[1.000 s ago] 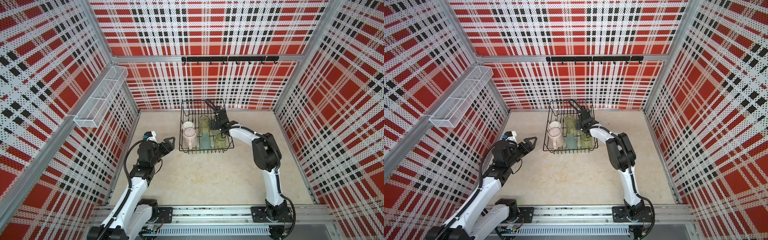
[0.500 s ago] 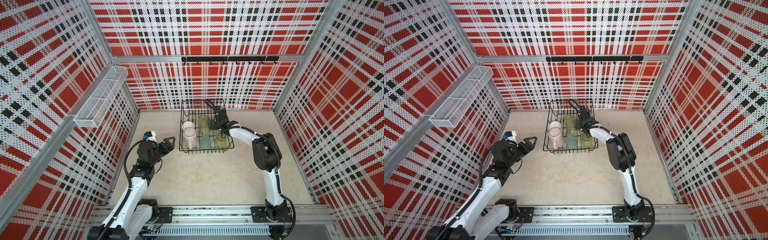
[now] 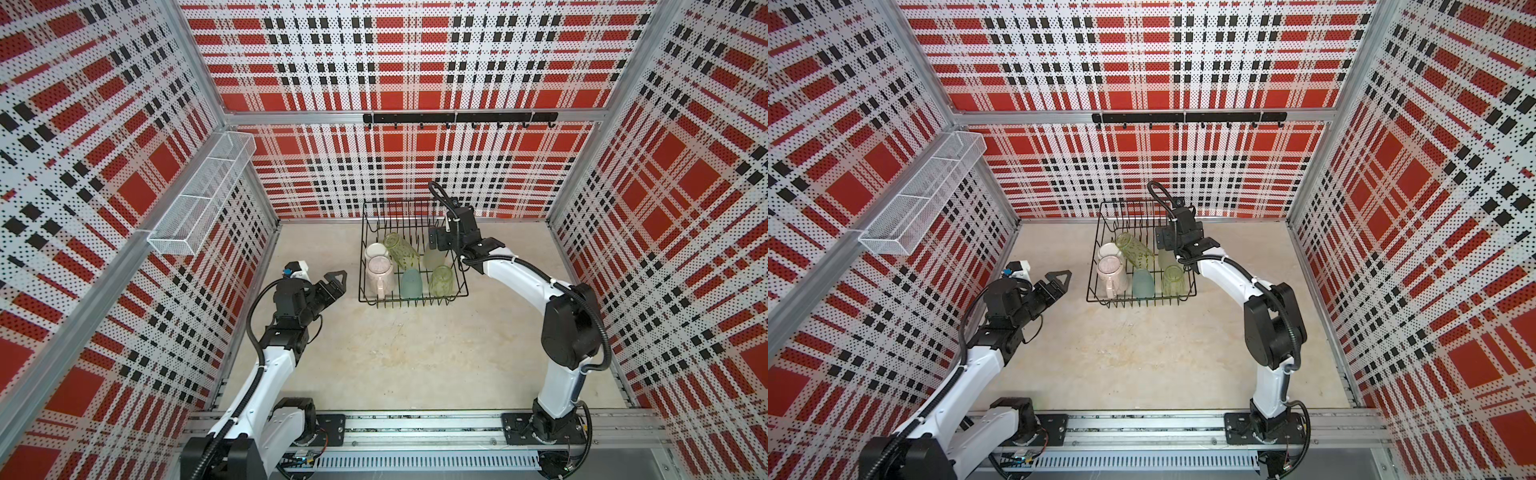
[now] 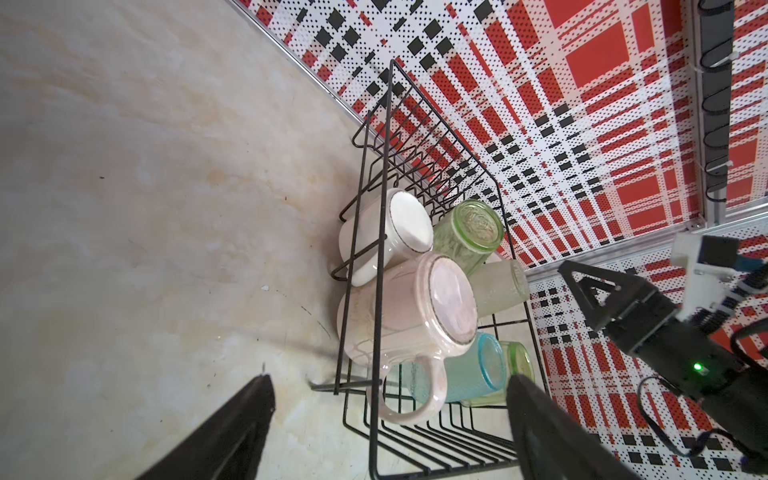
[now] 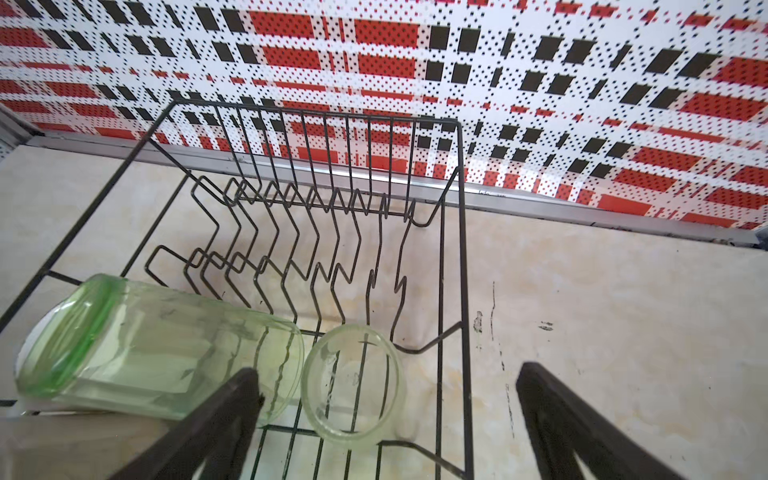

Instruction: Load the cups into the dish rack

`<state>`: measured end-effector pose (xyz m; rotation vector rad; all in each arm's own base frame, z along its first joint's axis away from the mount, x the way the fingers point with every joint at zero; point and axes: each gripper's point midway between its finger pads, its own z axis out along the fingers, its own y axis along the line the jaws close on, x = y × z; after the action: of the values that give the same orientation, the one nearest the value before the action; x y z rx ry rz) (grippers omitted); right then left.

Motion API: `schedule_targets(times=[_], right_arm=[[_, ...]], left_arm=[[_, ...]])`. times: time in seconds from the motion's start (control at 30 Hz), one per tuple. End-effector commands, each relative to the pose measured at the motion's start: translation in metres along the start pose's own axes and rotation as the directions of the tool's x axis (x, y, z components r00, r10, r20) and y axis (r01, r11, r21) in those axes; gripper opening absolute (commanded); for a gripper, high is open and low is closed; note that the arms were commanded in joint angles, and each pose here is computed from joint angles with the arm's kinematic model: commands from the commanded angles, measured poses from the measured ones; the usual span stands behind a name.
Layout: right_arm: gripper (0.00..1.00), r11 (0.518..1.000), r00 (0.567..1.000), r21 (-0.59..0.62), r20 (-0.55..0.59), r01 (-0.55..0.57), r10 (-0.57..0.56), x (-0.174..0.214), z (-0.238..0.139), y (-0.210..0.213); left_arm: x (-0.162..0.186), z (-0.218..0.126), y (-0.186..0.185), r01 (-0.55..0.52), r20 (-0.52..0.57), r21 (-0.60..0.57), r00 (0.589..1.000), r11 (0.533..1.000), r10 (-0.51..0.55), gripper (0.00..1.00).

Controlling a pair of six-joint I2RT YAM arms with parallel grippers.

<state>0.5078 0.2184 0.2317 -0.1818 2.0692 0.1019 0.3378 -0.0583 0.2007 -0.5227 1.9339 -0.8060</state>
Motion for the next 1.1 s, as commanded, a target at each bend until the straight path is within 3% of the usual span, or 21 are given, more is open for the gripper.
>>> schedule_targets(times=[0.0, 0.07, 0.2, 0.37, 0.53, 0.73, 1.07], right_arm=[[1.0, 0.995, 0.999, -0.089, -0.001, 0.036, -0.036, -0.006, -0.008, 0.012], [1.0, 0.974, 0.999, -0.222, -0.024, 0.035, -0.042, -0.006, -0.012, 0.039], [1.0, 0.945, 0.996, -0.323, -0.065, 0.042, -0.066, -0.001, -0.009, 0.093], [1.0, 0.959, 0.986, -0.254, -0.065, 0.13, -0.151, 0.008, 0.01, 0.134], [1.0, 0.971, 0.982, -0.198, -0.107, 0.132, -0.155, 0.014, 0.033, 0.142], [1.0, 0.957, 0.976, -0.261, -0.139, 0.128, -0.169, 0.028, 0.044, 0.161], [1.0, 0.985, 0.973, -0.1, -0.169, 0.14, -0.156, 0.037, 0.067, 0.14]], left_arm=[[-0.019, -0.003, -0.012, -0.028, 0.047, 0.022, 0.999, 0.999, 0.027, 0.91], [-0.021, -0.003, -0.011, -0.028, 0.051, 0.013, 0.998, 1.0, 0.027, 0.91], [-0.025, -0.004, -0.003, -0.013, 0.06, -0.003, 0.998, 1.0, 0.014, 0.91], [-0.03, -0.007, 0.007, 0.004, 0.067, -0.013, 0.998, 1.0, -0.003, 0.91], [-0.027, -0.009, 0.015, 0.008, 0.062, -0.022, 0.998, 1.0, -0.007, 0.91], [-0.022, -0.009, 0.019, 0.017, 0.053, -0.012, 0.998, 1.0, -0.017, 0.91], [-0.018, -0.008, 0.021, 0.022, 0.041, -0.006, 0.999, 1.0, -0.021, 0.91]])
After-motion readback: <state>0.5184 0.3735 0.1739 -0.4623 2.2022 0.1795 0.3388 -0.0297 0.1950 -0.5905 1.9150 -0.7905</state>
